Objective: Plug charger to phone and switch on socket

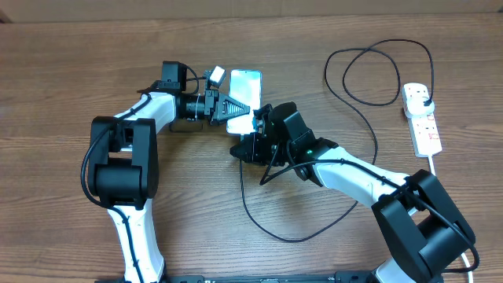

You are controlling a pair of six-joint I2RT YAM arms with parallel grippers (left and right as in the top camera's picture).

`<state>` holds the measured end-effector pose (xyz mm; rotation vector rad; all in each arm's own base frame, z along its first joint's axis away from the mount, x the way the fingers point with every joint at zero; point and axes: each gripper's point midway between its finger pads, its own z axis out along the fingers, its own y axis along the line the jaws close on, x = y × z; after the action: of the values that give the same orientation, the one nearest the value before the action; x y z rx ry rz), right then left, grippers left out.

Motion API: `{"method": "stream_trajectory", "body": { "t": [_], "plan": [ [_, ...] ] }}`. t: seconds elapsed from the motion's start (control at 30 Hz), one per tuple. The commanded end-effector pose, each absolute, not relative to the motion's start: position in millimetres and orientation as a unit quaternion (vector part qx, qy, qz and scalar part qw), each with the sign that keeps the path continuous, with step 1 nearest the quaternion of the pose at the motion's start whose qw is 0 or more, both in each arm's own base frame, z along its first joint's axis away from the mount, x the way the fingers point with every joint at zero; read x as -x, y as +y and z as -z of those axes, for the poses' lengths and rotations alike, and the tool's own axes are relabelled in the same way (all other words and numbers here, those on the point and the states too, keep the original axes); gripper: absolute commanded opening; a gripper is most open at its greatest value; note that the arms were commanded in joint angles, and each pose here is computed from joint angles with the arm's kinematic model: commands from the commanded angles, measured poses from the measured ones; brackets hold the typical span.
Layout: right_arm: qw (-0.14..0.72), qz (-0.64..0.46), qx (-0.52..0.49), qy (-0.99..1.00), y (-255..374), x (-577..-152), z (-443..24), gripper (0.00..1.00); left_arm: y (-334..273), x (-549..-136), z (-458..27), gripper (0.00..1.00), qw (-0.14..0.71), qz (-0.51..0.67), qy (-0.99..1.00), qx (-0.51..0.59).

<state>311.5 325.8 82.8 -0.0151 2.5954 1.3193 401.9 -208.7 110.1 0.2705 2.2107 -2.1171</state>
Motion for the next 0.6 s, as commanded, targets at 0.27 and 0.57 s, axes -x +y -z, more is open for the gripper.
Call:
{"method": "stream_trajectory", "body": {
  "t": [0.27, 0.57],
  "plan": [
    [0.172, -0.482, -0.015, 0.859, 316, -349, -112, 1.00, -212, -397, -135, 0.04, 0.048, 0.703, 0.700, -0.116],
    [0.174, -0.486, -0.008, 0.856, 306, -354, -113, 1.00, -212, -397, -135, 0.04, 0.048, 0.704, 0.699, -0.116]
  ]
}}
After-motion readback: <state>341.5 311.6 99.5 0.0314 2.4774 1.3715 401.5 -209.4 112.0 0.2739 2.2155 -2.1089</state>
